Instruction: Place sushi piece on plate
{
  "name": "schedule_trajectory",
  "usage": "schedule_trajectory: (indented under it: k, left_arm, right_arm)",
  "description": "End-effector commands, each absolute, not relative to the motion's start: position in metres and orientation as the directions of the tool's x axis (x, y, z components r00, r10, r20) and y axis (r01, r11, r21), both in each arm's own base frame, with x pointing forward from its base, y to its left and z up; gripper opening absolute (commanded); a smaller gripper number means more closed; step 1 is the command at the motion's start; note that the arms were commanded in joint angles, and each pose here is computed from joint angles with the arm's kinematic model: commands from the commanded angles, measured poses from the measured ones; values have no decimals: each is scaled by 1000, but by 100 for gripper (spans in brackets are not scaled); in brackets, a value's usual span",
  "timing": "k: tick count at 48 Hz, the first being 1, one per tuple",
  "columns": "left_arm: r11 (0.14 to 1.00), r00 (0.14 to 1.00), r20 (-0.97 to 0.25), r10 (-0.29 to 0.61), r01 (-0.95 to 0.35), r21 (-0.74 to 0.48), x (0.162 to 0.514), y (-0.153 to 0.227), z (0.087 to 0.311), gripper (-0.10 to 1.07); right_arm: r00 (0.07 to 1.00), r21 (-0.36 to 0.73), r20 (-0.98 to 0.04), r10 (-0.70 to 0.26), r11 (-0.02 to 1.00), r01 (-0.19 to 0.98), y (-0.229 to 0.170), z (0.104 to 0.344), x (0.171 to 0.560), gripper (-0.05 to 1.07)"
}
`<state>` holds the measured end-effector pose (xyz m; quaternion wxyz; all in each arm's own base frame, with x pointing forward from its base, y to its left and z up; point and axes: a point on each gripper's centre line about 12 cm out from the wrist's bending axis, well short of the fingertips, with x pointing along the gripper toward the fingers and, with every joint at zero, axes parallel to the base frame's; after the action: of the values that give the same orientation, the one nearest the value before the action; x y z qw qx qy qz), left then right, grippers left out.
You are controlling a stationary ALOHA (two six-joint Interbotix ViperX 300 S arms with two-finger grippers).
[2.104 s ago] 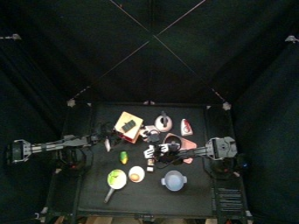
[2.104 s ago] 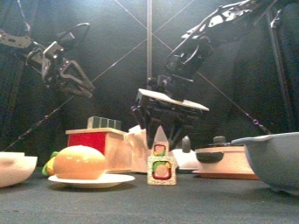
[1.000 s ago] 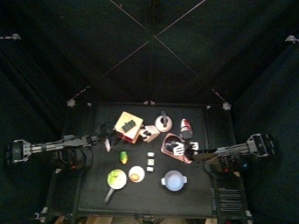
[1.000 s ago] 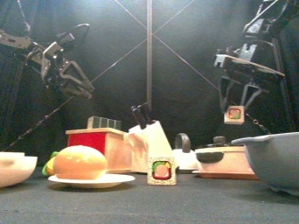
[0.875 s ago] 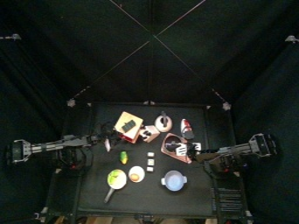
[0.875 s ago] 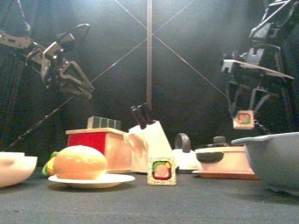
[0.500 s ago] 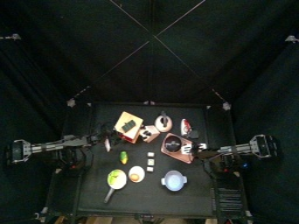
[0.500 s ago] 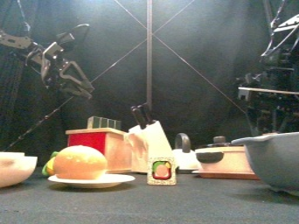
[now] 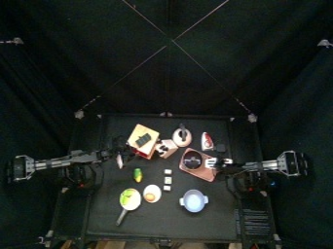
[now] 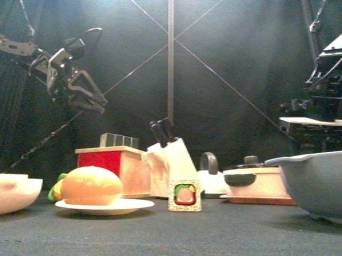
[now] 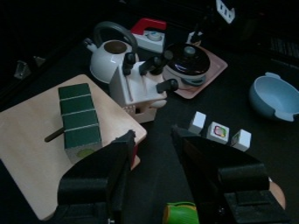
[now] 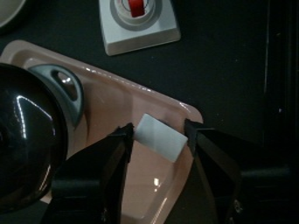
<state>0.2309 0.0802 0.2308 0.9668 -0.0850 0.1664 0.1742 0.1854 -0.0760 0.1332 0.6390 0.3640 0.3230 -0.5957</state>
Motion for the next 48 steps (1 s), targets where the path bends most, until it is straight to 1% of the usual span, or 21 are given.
schedule_trajectory:
  k: [1,9,12,14,17,38,48]
  left_arm:
    - [924,888,-335,313,-367,-108,233,82,236,79]
    - [924,888,-337,313,-367,-108,233,82,235,79]
    - [924,887,-340,312,-366,-108,233,81,234,79]
    - [924,888,-337,313,-367,-108,233,82,235,79]
    - [924,888,-338,312,-366,-108,233,81,235,79]
    - [924,888,-338,312,-366,-108,232,81,235,79]
    - [924,888,-338,312,-366,-108,232,81,235,79]
  right_arm:
    - [97,80,-836,-540,54,995,-76,135,191,83]
    - [93,63,-842,-531,74,995,-75,127,196,85]
    - [102,68,-843,-528,84,994,-74,126,198,90]
    - [110,76,-843,-526,86,993,-74,126,200,98]
    - [111,80,-845,-523,82,993,-74,127,200,105]
    - [164,126,-832,-529,108,986,-72,141,208,104]
    - [210,173,-813,-544,119,978,-70,159,209,104]
